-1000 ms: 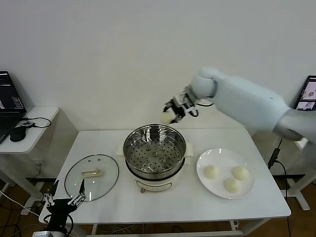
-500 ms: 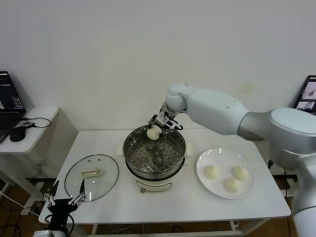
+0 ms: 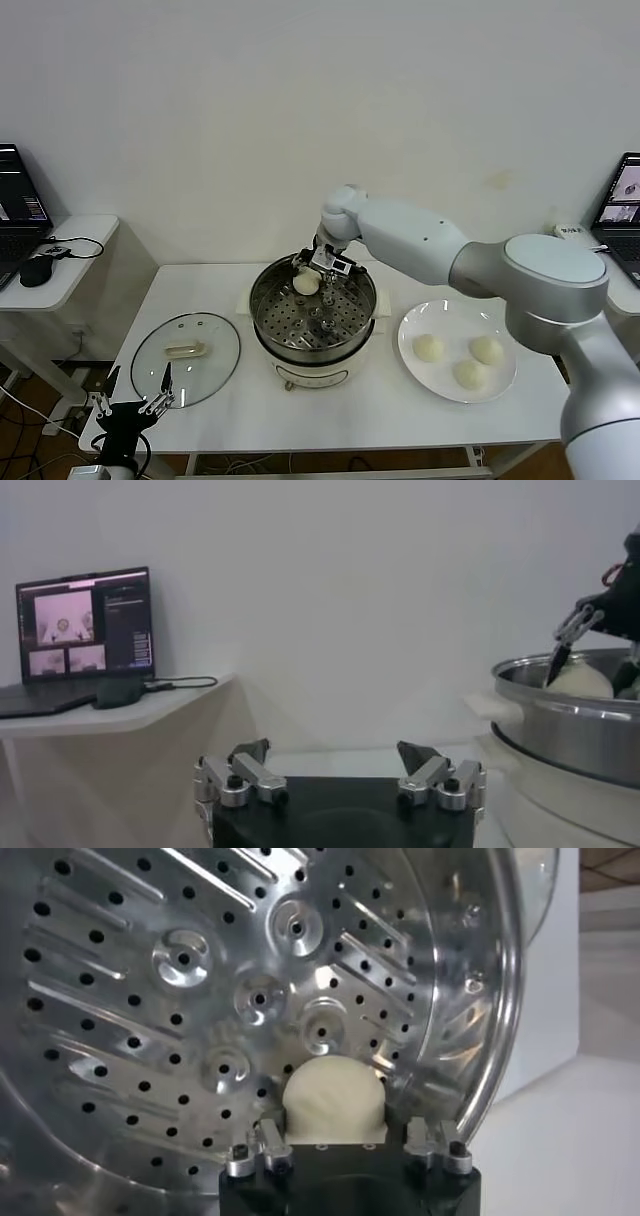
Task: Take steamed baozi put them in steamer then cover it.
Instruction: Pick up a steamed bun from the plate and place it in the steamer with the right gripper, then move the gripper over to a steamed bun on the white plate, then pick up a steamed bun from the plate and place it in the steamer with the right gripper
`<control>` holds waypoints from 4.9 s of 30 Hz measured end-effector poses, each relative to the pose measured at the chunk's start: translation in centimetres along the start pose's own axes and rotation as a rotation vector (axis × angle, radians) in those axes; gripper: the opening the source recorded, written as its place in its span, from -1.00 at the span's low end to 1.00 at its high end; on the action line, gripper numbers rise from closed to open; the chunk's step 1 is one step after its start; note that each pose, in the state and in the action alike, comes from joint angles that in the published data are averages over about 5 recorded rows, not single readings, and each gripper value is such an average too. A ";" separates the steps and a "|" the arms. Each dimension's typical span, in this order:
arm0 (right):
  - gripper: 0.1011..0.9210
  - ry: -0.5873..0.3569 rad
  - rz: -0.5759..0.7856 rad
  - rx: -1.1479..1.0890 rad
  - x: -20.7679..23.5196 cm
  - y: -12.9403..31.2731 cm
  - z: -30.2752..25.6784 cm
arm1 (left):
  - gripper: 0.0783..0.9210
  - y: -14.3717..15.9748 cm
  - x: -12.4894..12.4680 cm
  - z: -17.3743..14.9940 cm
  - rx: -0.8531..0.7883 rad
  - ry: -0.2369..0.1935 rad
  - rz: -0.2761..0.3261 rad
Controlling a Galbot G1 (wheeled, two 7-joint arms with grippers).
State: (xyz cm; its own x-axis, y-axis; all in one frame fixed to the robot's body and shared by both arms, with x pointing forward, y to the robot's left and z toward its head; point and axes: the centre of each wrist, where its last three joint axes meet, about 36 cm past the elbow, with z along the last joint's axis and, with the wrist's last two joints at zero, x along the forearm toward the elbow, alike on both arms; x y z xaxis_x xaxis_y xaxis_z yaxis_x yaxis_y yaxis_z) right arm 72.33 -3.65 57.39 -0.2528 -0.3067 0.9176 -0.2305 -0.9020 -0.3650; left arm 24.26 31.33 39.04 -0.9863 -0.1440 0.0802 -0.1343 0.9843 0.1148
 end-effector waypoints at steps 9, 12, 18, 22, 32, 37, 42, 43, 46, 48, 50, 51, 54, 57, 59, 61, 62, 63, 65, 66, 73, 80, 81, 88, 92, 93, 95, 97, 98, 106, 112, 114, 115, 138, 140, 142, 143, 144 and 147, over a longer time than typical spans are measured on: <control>0.74 0.017 0.011 -0.024 1.8 0.4 0.8 | 0.77 0.2 -0.1 -0.4 -0.005 -0.006 0.001; 0.76 0.026 0.015 -0.077 3.7 0.6 0.9 | 0.77 0.2 -0.2 -0.5 -0.006 -0.007 0.004; 0.76 0.065 0.029 -0.247 8.7 2.3 0.9 | 0.77 0.1 -0.5 -0.8 -0.007 -0.009 0.018; 0.76 0.104 0.044 -0.407 12.0 4.8 0.8 | 0.77 0.2 -0.8 -1.1 -0.011 -0.007 0.025; 0.76 0.149 0.028 -0.762 16.5 15.4 -0.6 | 0.77 0.6 -1.2 -1.5 -0.043 0.015 0.050; 0.76 0.158 -0.013 -0.880 16.4 21.2 -1.7 | 0.77 0.7 -1.3 -1.3 -0.061 0.026 0.060; 0.76 0.157 -0.058 -0.951 14.8 25.3 -2.9 | 0.77 0.7 -1.4 -1.4 -0.071 0.027 0.063; 0.76 0.156 -0.065 -0.962 14.4 26.0 -3.1 | 0.77 0.7 -1.4 -1.4 -0.072 0.028 0.063; 0.76 0.155 -0.085 -0.988 13.2 27.7 -3.7 | 0.77 0.8 -1.3 -1.3 -0.076 0.033 0.061; 0.76 0.156 -0.099 -1.002 12.3 28.7 -3.9 | 0.77 0.9 -1.2 -1.2 -0.079 0.037 0.058; 0.76 0.157 -0.112 -1.015 11.3 29.5 -4.0 | 0.77 1.0 -1.1 -1.1 -0.080 0.041 0.055; 0.76 0.157 -0.118 -1.020 10.8 29.9 -4.1 | 0.77 1.0 -1.1 -1.1 -0.081 0.043 0.054; 0.76 0.155 -0.135 -1.034 9.3 30.7 -4.2 | 0.77 1.1 -1.0 -0.9 -0.084 0.049 0.049; 0.76 0.147 -0.151 -1.047 7.6 31.3 -4.3 | 0.77 1.3 -1.0 -0.8 -0.086 0.053 0.044; 0.76 0.139 -0.160 -1.053 6.5 31.5 -4.4 | 0.77 1.4 -0.9 -0.7 -0.088 0.056 0.041; 0.76 0.131 -0.167 -1.056 5.3 31.7 -4.5 | 0.77 1.5 -1.0 -0.6 -0.089 0.058 0.038; 0.76 0.127 -0.170 -1.057 4.8 31.7 -4.5 | 0.77 1.5 -1.0 -0.6 -0.089 0.059 0.036; 0.76 0.125 -0.172 -1.058 4.4 31.7 -4.6 | 0.77 1.6 -1.0 -0.5 -0.089 0.060 0.035; 0.76 0.122 -0.172 -1.060 3.5 31.6 -4.6 | 0.77 1.6 -1.0 -0.5 -0.089 0.060 0.034; 0.76 0.121 -0.172 -1.060 3.2 31.6 -4.5 | 0.77 1.6 -1.0 -0.4 -0.089 0.060 0.033; 0.76 0.124 -0.170 -1.066 1.0 31.1 -4.3 | 0.77 1.7 -1.2 -0.3 -0.089 0.061 0.031; 0.64 0.133 -0.173 -1.078 -0.6 31.1 -4.2 | 0.77 1.7 -1.3 -0.2 -0.091 0.061 0.029; 0.60 0.136 -0.174 -1.080 -0.7 31.1 -4.1 | 0.77 1.7 -1.4 -0.1 -0.091 0.062 0.029; 0.37 0.143 -0.176 -1.089 -0.9 31.2 -3.8 | 0.77 1.7 -1.3 -0.2 -0.089 0.061 0.028; 0.27 0.140 -0.177 -1.093 -0.8 31.2 -3.8 | 0.77 1.6 -1.2 -0.3 -0.086 0.058 0.029; 0.25 0.139 -0.177 -1.093 -0.7 31.2 -3.8 | 0.77 1.6 -1.2 -0.3 -0.085 0.058 0.029; 0.23 0.138 -0.175 -1.094 -0.4 31.2 -3.8 | 0.77 1.6 -1.2 -0.4 -0.084 0.057 0.029; 0.22 0.139 -0.171 -1.094 0.1 31.0 -3.6 | 0.77 1.5 -1.1 -0.4 -0.084 0.056 0.029; 0.22 0.140 -0.168 -1.094 0.5 30.9 -3.4 | 0.77 1.5 -1.1 -0.5 -0.084 0.056 0.029; 0.23 0.162 -0.107 -1.100 6.3 29.5 -1.7 | 0.77 1.7 -1.1 -1.0 -0.084 0.049 0.037; 0.25 0.159 -0.021 -1.082 11.7 25.6 -0.8 | 0.77 1.6 -1.1 -1.3 -0.082 0.043 0.045; 0.26 0.154 0.010 -1.071 13.3 23.9 -0.8 | 0.77 1.6 -1.1 -1.4 -0.082 0.041 0.046; 0.26 0.150 0.024 -1.066 14.1 23.0 -0.8 | 0.77 1.6 -1.0 -1.5 -0.081 0.039 0.047; 0.26 -0.005 0.072 -1.086 8.2 0.5 -6.1 | 0.77 1.7 -0.7 -2.2 -0.069 0.017 0.018; 0.26 -0.005 0.055 -1.094 6.9 -0.4 -6.7 | 0.77 1.6 -0.7 -2.2 -0.065 0.015 0.018; 0.26 -0.006 0.041 -1.102 5.7 -1.1 -7.3 | 0.77 1.4 -0.8 -2.2 -0.062 0.014 0.019; 0.26 -0.007 0.036 -1.105 5.2 -1.5 -7.6 | 0.77 1.4 -0.8 -2.2 -0.060 0.013 0.020; 0.26 -0.008 0.031 -1.109 4.7 -1.7 -7.9 | 0.77 1.4 -0.8 -2.2 -0.059 0.012 0.020; 0.26 -0.010 0.020 -1.117 3.4 -2.5 -8.6 | 0.77 1.3 -0.8 -2.1 -0.057 0.012 0.021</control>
State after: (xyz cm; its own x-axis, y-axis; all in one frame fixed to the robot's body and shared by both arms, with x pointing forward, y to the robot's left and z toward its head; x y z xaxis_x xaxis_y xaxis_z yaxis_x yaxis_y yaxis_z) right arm 63.99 0.21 60.03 -0.2594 -0.3249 0.9095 -0.9429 -0.1186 -0.3113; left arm 25.08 32.48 41.20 -0.9876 -0.1252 0.0948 -0.1080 0.9797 0.1689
